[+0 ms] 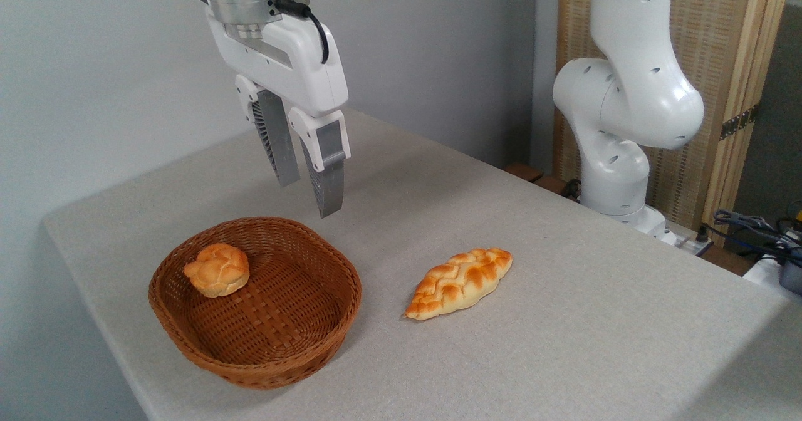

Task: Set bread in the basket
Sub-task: 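Move the open gripper over the braided bread loaf and lower it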

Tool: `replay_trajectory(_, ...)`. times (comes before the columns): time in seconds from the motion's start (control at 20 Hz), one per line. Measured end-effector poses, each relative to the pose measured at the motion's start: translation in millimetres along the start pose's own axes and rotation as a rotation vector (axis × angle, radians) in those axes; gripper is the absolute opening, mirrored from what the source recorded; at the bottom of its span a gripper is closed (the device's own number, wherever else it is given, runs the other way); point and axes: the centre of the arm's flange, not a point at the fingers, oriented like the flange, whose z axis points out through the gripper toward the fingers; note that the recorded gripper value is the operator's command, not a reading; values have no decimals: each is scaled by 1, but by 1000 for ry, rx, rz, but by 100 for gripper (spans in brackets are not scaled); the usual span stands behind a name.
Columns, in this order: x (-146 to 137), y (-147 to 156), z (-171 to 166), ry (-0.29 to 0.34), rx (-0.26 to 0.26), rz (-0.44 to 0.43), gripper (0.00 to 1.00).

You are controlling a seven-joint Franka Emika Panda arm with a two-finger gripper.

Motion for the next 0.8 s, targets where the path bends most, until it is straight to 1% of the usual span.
replay_trajectory(0.1, 0, 0, 0, 0, 0, 1, 100)
replay_trajectory(0.3, 1, 1, 2, 16, -21, -2, 100)
replay_trajectory(0.45, 0, 1, 3, 17, -23, -3, 100)
replay_trajectory(0.6, -3, 5, 9, 6, -35, -3, 100)
replay_trajectory(0.8, -18, 18, 22, -21, -62, -6, 100)
